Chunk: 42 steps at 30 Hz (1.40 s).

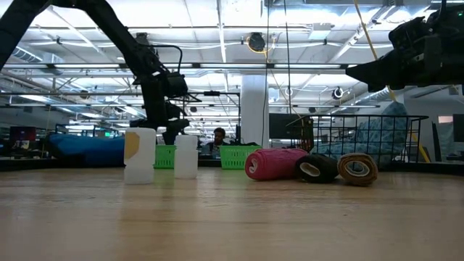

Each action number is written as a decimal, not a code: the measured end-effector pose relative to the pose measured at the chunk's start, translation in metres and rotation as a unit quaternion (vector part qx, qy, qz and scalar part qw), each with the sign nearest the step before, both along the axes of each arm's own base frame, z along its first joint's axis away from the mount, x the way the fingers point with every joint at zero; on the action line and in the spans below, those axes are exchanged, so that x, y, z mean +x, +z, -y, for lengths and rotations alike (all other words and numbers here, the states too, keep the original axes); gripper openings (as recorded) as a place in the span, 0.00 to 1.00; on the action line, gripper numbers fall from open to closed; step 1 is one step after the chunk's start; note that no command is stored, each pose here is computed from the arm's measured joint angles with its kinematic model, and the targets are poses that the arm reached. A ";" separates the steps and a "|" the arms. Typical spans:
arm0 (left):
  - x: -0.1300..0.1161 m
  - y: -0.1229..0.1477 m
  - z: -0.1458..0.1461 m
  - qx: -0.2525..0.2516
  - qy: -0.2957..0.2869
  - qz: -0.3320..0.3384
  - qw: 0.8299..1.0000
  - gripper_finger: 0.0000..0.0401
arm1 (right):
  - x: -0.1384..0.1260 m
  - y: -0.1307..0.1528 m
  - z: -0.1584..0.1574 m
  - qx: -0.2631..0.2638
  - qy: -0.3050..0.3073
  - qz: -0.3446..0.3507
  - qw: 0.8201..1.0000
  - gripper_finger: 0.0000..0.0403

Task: Pick & place medical supplies in basket/bin
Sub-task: Put the transparent pill bottle into the left green bin

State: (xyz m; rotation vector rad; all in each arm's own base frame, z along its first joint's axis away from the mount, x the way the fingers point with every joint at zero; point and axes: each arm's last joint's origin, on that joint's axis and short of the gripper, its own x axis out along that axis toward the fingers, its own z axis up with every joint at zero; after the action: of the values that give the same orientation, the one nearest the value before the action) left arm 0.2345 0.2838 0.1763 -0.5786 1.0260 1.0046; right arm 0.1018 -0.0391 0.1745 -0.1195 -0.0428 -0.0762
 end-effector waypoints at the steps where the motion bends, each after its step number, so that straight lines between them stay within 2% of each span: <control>1: 0.000 0.000 0.000 0.001 -0.004 -0.001 1.000 0.68 | 0.000 0.000 0.000 0.000 0.000 0.000 1.000 0.02; 6: 0.000 0.003 0.001 0.005 -0.007 0.000 1.000 0.68 | 0.000 0.000 0.000 0.000 0.000 0.000 1.000 0.02; 10: 0.000 0.017 0.004 0.024 -0.016 0.011 1.000 0.68 | 0.000 0.000 0.000 0.000 0.000 0.000 1.000 0.02; 18: -0.004 0.072 0.027 0.080 -0.051 0.064 0.993 0.68 | 0.000 0.000 0.000 0.000 0.000 0.000 1.000 0.02; 22: 0.002 0.098 0.050 0.081 -0.118 0.128 0.981 0.68 | 0.000 0.000 0.000 0.000 0.000 0.000 1.000 0.02; 26: 0.019 0.111 0.080 0.061 -0.214 0.174 0.959 0.68 | 0.000 0.000 0.000 0.000 0.000 0.000 1.000 0.02; 30: 0.041 0.115 0.115 0.050 -0.315 0.187 0.929 0.68 | 0.000 0.000 0.000 0.000 0.000 0.000 1.000 0.02; 35: 0.067 0.114 0.168 0.064 -0.449 0.167 0.876 0.68 | 0.000 0.000 0.000 0.000 0.000 0.000 1.000 0.02; 39: 0.083 0.114 0.220 0.107 -0.500 0.126 0.850 0.68 | 0.000 0.000 0.000 0.000 0.000 0.000 1.000 0.02; 42: 0.089 0.121 0.256 0.122 -0.560 0.093 0.814 0.68 | 0.000 0.000 0.000 0.000 0.000 0.000 1.000 0.02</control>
State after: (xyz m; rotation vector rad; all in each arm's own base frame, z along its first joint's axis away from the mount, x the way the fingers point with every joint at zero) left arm 0.3233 0.0279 0.2970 0.1883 0.8275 0.0031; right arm 0.1018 -0.0391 0.1746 -0.1193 -0.0429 -0.0765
